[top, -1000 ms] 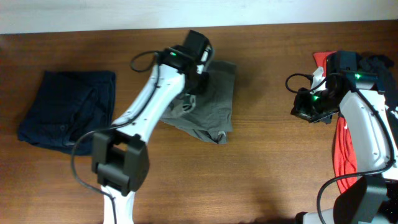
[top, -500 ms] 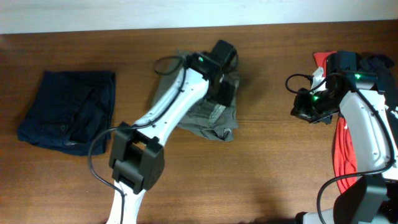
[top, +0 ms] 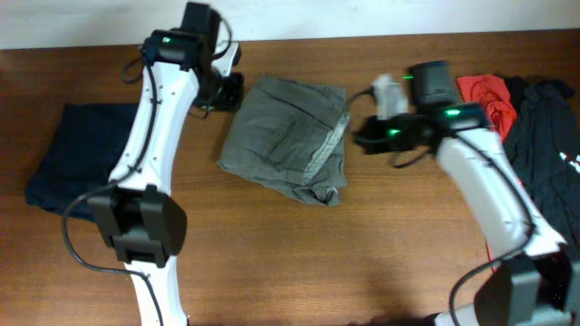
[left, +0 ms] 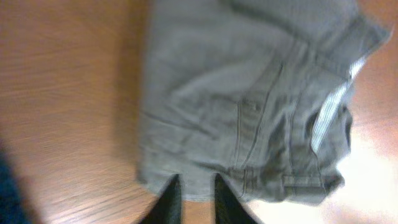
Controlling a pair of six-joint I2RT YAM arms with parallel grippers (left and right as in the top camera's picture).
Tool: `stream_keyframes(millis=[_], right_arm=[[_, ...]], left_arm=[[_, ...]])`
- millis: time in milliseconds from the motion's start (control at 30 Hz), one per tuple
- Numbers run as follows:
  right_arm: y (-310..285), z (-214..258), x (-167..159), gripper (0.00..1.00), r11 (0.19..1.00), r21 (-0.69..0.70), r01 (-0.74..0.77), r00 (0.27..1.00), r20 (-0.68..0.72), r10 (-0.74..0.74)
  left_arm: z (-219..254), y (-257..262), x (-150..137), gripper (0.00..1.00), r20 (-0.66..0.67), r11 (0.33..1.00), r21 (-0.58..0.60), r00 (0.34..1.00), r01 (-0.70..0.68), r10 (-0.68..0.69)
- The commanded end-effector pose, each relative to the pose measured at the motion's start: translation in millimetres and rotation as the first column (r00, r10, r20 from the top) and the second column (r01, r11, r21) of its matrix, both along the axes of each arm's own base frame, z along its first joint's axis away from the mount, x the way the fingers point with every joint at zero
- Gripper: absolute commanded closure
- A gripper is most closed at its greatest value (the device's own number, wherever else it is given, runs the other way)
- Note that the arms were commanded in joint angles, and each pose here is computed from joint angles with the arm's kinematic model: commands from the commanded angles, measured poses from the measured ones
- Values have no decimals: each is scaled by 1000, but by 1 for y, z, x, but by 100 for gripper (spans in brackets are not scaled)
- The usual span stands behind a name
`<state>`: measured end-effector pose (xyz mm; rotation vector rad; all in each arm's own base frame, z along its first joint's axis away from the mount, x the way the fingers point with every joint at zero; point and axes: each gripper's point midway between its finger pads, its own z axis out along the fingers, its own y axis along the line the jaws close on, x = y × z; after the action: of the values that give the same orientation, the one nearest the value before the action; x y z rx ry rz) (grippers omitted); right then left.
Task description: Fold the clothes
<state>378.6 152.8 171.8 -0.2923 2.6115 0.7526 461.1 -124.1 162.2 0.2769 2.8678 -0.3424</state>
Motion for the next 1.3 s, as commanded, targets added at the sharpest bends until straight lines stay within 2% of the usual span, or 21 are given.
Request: stream_keyframes(millis=[0, 100, 233, 267, 300, 367, 533, 700, 833, 867, 900, 967, 1033, 1167, 1267], right_arm=[[62, -35, -6, 93, 997, 32, -71, 994, -81, 73], [94, -69, -9, 93, 994, 31, -108, 984, -136, 111], [114, -128, -15, 93, 991, 7, -135, 963, -234, 133], [111, -142, -16, 93, 992, -9, -124, 957, -266, 117], [100, -169, -20, 94, 996, -59, -66, 936, -350, 41], [83, -185, -27, 95, 994, -109, -4, 902, -430, -43], [14, -190, -53, 96, 921, -385, 57, 824, -503, -261], [-10, -169, -65, 96, 876, -480, 47, 818, -485, -309], [-11, -141, -64, 95, 886, -463, 20, 865, -436, -247], [-10, -132, -62, 94, 891, -453, 21, 880, -415, -232], [-9, -122, -59, 94, 897, -442, 32, 894, -389, -224], [-7, -101, -52, 94, 908, -414, 65, 919, -329, -215], [-4, -82, -44, 91, 919, -382, 95, 942, -265, -208], [1, -62, -29, 91, 932, -337, 135, 964, -172, -202], [2, -69, -24, 91, 929, -342, 140, 963, -170, -208]], left_arm=[[-55, -30, -25, 93, -150, 955, -247, 967, 164, -205], [-84, -31, -36, 98, -226, 940, -302, 946, 157, -230], [-121, -29, -48, 99, -302, 938, -306, 917, 166, -261], [-128, -29, -51, 100, -322, 939, -305, 910, 160, -260], [-139, -27, -55, 99, -353, 942, -299, 900, 151, -257], [-149, -22, -57, 100, -376, 949, -278, 893, 146, -247], [-154, -2, -54, 99, -393, 968, -219, 897, 125, -205], [-126, -11, -47, 99, -371, 928, -368, 907, 54, -200], [-95, -17, -27, 76, -298, 868, -496, 934, 23, -195], [-92, -17, -22, 63, -277, 859, -512, 941, 24, -192], [-90, -16, -17, 45, -256, 851, -525, 948, 29, -190], [-91, -17, -10, 21, -222, 846, -531, 956, 45, -190], [-94, -20, -8, 8, -218, 847, -530, 958, 44, -187], [-103, -37, -16, 5, -250, 849, -526, 946, 46, -206], [-117, -41, -23, 4, -326, 879, -478, 930, -6, -171]])
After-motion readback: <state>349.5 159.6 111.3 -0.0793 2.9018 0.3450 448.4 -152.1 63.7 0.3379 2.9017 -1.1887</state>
